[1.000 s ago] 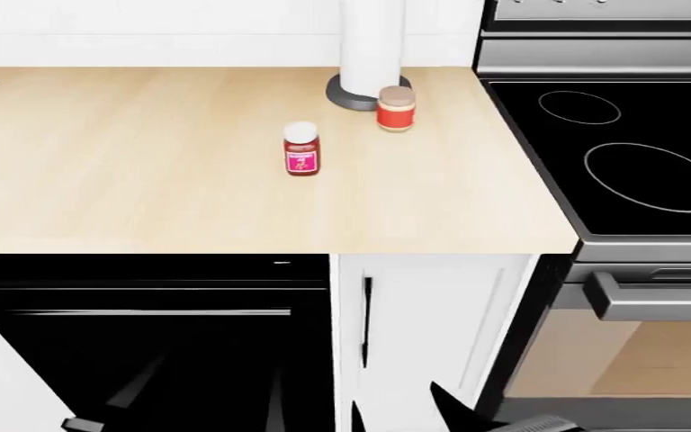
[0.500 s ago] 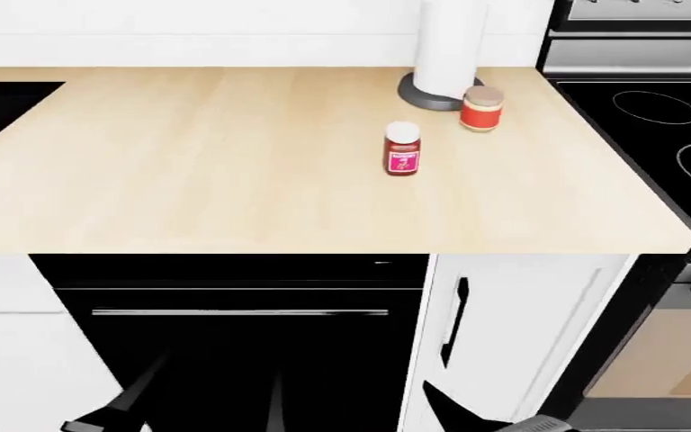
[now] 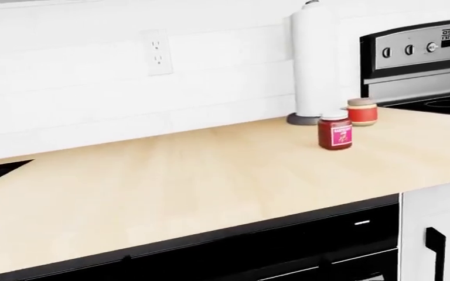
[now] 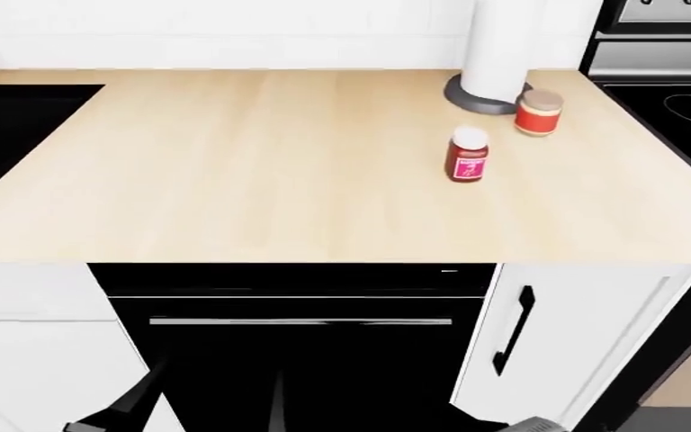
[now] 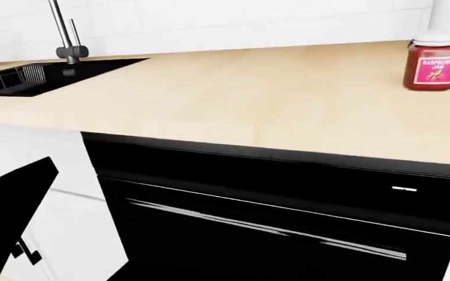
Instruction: Pick the jam and bar from the counter and place them in the cabinets closest to them.
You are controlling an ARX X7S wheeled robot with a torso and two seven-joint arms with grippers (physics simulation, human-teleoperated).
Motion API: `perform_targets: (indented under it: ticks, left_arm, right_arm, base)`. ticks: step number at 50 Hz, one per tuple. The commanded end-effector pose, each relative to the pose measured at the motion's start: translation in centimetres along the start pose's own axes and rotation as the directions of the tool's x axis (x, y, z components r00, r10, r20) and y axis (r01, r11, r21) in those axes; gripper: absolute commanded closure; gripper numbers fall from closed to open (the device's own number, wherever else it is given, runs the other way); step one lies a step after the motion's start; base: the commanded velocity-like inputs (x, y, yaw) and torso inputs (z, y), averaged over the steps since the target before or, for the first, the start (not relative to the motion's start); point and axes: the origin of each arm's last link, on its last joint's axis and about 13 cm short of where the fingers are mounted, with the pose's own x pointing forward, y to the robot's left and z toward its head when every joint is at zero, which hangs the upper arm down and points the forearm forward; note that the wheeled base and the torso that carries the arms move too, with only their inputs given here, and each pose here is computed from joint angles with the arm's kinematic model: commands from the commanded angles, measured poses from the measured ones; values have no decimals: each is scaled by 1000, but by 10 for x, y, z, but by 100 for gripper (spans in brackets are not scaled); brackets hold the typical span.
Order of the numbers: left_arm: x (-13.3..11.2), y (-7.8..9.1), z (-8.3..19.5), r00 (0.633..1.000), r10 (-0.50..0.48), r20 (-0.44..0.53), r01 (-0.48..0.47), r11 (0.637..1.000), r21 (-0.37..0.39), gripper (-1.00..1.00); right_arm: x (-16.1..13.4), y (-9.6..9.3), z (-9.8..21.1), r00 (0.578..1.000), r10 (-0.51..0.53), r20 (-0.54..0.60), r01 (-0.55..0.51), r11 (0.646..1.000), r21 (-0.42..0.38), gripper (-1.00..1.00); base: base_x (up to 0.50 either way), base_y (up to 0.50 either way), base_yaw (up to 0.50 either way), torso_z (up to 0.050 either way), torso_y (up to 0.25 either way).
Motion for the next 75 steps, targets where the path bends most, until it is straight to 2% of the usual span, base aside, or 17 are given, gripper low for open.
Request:
perform_targets:
  ticks: [1,48,67,75]
  left_arm:
    - [1,0,-2,1000,-4,-2,4,1000,0,-100]
    - [-1,0,-1,1000,-9,-4,9,1000,-8,-100]
    - [-1,0,-3,1000,-9,-8,9,1000,-11,-100]
    - [-1,0,-3,1000,-8,-9,8,1000,-12,-100]
  right_arm:
    - [0,-1,0,999,42,17,-41,999,-17,-100]
    - [-2,1,3,999,45,3,-45,999,-11,-100]
    - [-2,2,2,999,54,4,-54,999,5,-100]
    - [-3,-1,11,999,43,25,-43,999,-4,-100]
  base:
    - [500,0,0,0,0]
    - [500,0,0,0,0]
    - [67,0,0,0,1]
    - [0,0,0,0,0]
